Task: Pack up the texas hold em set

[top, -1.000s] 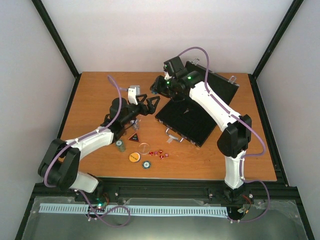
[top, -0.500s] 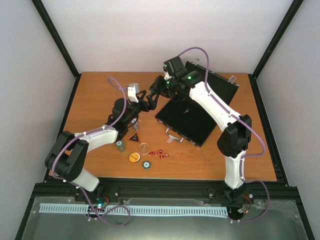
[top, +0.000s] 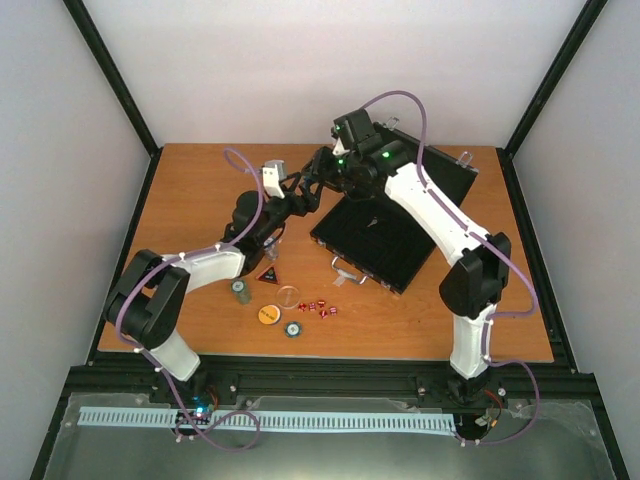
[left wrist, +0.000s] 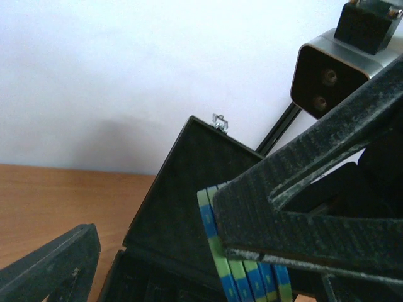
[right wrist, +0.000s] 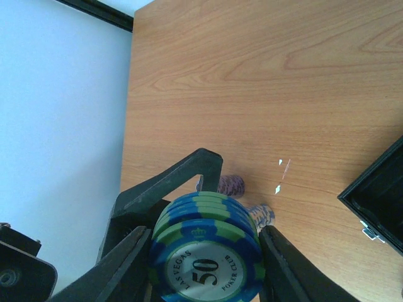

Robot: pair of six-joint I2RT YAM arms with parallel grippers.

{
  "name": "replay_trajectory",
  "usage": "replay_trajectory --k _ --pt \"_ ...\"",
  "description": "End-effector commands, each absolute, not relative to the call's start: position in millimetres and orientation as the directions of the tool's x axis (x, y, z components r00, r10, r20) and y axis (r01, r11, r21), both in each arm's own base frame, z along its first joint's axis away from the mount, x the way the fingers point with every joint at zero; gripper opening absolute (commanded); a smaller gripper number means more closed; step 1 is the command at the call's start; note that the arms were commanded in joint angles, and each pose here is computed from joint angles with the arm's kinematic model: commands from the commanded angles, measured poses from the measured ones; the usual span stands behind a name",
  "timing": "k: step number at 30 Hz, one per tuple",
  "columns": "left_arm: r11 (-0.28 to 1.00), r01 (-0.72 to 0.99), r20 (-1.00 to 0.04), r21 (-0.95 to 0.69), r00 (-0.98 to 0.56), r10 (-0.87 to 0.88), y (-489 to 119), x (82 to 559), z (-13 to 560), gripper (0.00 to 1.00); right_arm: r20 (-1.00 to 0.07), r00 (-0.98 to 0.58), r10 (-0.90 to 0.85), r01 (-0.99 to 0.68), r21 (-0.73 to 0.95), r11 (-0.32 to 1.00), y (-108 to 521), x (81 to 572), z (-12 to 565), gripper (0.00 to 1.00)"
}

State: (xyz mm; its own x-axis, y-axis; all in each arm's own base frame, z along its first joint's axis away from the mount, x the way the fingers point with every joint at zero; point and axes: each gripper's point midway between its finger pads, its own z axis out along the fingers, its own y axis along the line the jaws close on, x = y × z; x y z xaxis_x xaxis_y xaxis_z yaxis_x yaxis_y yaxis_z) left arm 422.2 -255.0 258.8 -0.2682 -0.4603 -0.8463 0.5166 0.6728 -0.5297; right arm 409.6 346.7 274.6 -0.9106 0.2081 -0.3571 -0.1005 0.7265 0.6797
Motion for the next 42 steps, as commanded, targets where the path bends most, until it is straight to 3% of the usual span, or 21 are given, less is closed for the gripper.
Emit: replay_trajectory --k 1,7,9,14,21,27,30,37,42 --pt "0.658 0.542 -0.828 -0.523 -0.142 -0.542 -251 435 306 0.87 -0.341 -0.924 0.171 -0.133 0.709 0.693 346 381 297 0.16" --pt "0.676 0.535 -0.832 -0.507 -0.099 -0.546 -247 437 317 0.80 -0.330 -0.931 0.156 -0.135 0.707 0.694 341 370 293 0.16" --pt "0.675 0.540 -0.830 -0.502 -0.082 -0.552 -246 437 322 0.71 -0.323 -0.934 0.153 -0.131 0.707 0.695 339 367 290 0.16" --pt "0.654 0.577 -0.831 -0.488 -0.078 -0.551 -254 438 334 0.35 -0.305 -0.942 0.143 -0.127 0.714 0.688 339 361 285 0.16" --pt "0.646 0.616 -0.851 -0.451 -0.078 -0.519 -263 436 344 0.01 -0.307 -0.941 0.139 -0.130 0.712 0.690 337 357 285 0.16" --pt "0.596 0.718 -0.892 -0.360 -0.079 -0.444 -280 423 351 0.01 -0.314 -0.939 0.139 -0.139 0.717 0.683 334 352 287 0.22" --pt "0.563 0.760 -0.915 -0.325 -0.102 -0.390 -287 417 349 0.01 -0.320 -0.937 0.137 -0.147 0.720 0.678 333 350 287 0.36" --pt "0.517 0.811 -0.952 -0.273 -0.151 -0.266 -297 403 340 0.01 -0.349 -0.928 0.134 -0.171 0.714 0.679 329 349 291 0.55" --pt "0.479 0.847 -0.972 -0.229 -0.174 -0.157 -304 390 332 0.01 -0.390 -0.909 0.147 -0.194 0.709 0.678 324 355 301 0.81"
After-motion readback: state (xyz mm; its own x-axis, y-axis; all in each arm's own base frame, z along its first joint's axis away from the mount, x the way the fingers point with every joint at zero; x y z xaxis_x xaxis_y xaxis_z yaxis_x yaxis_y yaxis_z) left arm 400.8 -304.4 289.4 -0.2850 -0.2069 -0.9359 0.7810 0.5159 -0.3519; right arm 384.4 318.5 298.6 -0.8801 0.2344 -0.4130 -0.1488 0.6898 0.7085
